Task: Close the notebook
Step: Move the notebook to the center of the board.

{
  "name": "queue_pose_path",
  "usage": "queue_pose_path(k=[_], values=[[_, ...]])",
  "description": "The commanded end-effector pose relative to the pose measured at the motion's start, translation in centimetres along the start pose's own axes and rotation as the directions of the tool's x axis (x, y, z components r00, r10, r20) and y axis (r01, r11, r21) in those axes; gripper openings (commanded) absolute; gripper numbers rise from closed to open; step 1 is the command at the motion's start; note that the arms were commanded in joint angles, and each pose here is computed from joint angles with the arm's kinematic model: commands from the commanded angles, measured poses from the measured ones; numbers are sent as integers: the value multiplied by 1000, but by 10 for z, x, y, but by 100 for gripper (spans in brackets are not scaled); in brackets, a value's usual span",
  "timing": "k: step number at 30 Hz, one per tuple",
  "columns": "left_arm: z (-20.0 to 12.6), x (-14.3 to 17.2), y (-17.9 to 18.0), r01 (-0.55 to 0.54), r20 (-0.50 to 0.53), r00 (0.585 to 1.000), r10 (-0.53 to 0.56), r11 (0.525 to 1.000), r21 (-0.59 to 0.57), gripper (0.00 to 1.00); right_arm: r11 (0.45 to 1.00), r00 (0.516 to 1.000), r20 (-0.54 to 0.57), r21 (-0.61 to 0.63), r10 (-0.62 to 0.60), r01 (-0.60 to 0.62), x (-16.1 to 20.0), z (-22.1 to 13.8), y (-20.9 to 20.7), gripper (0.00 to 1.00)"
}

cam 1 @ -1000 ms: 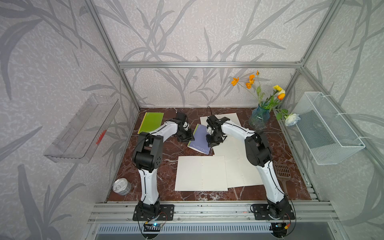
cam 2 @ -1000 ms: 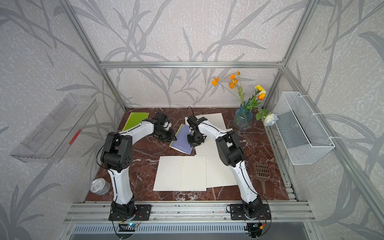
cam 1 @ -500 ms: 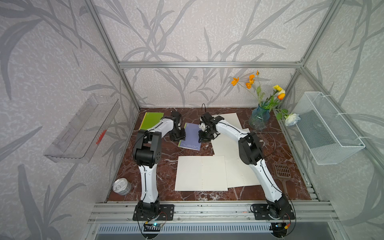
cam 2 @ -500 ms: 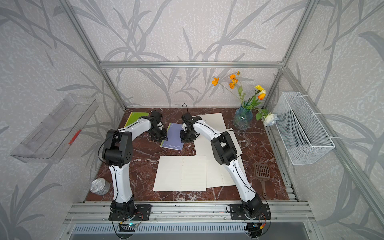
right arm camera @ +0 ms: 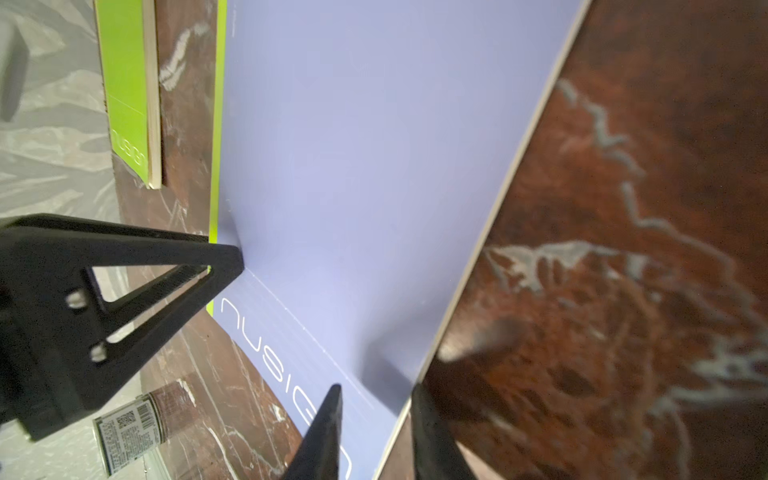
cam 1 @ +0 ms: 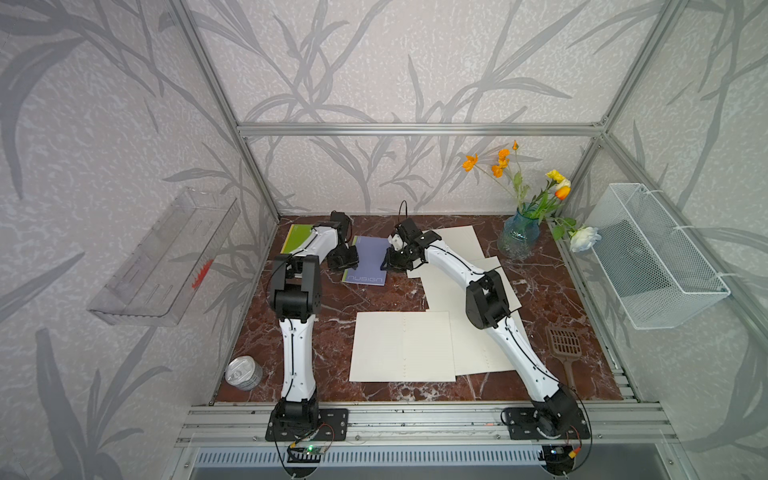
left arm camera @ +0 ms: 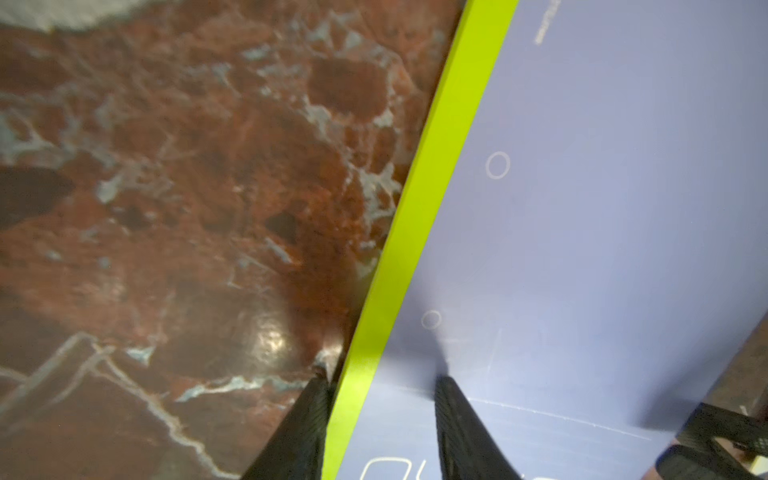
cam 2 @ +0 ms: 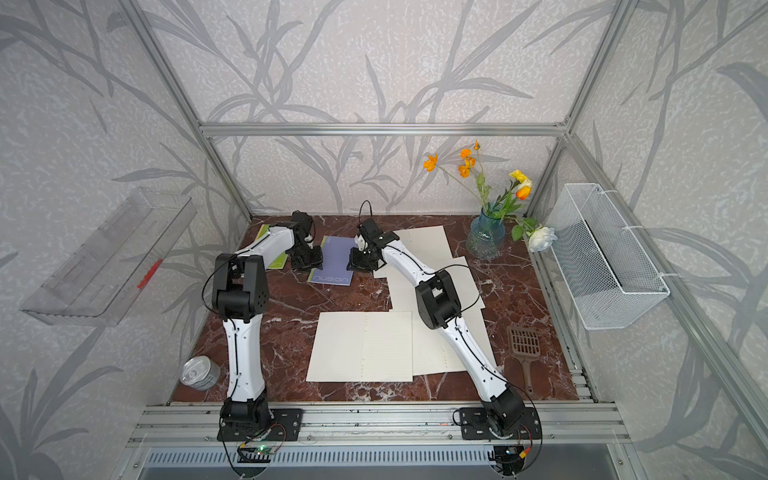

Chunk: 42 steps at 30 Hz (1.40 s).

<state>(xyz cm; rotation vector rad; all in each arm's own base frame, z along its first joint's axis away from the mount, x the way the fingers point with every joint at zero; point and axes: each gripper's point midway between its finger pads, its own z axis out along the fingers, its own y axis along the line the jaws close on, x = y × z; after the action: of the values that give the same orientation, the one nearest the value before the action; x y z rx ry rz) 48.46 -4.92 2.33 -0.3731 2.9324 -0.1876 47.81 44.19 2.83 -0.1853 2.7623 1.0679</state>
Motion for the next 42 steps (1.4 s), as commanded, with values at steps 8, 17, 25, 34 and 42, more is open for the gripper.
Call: queue_pose_path(k=[8, 17, 25, 34, 42], values=[[27, 0, -12, 14, -61, 998, -8, 996, 89, 43, 988, 998, -18, -143, 52, -54, 17, 61, 22, 33], [23, -11, 1, 41, -56, 998, -36, 995, 94, 43, 973, 995, -13, -210, 101, -101, 14, 72, 33, 37], [23, -21, 16, 53, -62, 997, -48, 995, 87, 43, 960, 993, -13, -255, 114, -113, 15, 76, 46, 40], [19, -28, 28, 74, -66, 996, -68, 992, 97, 44, 958, 993, -9, -264, 115, -114, 13, 75, 48, 40], [-12, -35, 28, 56, 6, 998, -57, 994, 93, 48, 965, 995, 40, -250, 87, -74, -8, 46, 46, 40]])
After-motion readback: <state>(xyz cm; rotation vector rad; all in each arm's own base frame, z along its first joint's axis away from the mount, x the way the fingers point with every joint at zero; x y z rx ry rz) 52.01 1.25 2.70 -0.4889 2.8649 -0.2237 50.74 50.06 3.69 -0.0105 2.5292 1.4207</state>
